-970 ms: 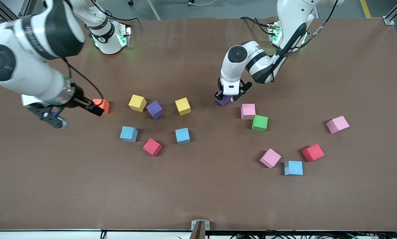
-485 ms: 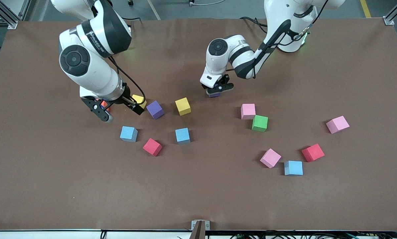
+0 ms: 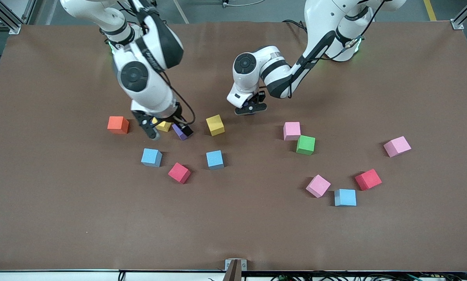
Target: Arrange 11 blocks into digit 3
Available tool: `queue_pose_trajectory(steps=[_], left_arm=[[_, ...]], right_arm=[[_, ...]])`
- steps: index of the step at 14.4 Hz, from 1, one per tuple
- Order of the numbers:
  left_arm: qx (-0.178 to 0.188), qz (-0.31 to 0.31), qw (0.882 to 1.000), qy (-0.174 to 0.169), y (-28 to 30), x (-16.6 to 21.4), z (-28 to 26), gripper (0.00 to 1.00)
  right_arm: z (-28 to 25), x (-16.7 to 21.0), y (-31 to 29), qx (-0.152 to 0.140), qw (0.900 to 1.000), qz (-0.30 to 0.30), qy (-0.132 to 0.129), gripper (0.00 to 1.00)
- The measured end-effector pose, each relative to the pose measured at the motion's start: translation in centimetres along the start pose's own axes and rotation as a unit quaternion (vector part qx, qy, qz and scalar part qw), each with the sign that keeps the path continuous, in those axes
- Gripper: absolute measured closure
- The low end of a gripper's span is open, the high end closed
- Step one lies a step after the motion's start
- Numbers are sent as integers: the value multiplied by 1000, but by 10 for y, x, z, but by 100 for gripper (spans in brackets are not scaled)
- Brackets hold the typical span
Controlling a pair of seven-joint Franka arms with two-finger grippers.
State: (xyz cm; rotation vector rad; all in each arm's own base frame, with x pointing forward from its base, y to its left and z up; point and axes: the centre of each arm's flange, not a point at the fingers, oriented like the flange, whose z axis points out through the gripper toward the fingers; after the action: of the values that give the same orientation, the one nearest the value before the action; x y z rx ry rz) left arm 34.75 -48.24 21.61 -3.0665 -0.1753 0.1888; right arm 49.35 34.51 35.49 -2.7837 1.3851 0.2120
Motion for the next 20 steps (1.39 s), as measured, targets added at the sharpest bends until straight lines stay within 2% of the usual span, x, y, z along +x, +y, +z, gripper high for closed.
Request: queue_pose_trajectory(steps=[3, 8, 12, 15, 20], left_arm=[[-3, 16, 1000, 1, 3, 2, -3, 46], [-2, 47, 999, -2, 3, 3, 1, 46], [-2, 52, 999, -5, 5, 4, 4, 46], [-10, 49, 999, -3, 10, 10, -1, 46], [-10, 44, 999, -10, 10, 16, 7, 46]], right_arm=[[41, -15, 4, -2, 1000, 9, 6, 0], [78, -25, 0, 8, 998, 56, 12, 0], [114, -48, -3, 9, 998, 63, 18, 0], [121, -56, -2, 6, 998, 62, 19, 0], [125, -60, -5, 19, 997, 72, 19, 0]])
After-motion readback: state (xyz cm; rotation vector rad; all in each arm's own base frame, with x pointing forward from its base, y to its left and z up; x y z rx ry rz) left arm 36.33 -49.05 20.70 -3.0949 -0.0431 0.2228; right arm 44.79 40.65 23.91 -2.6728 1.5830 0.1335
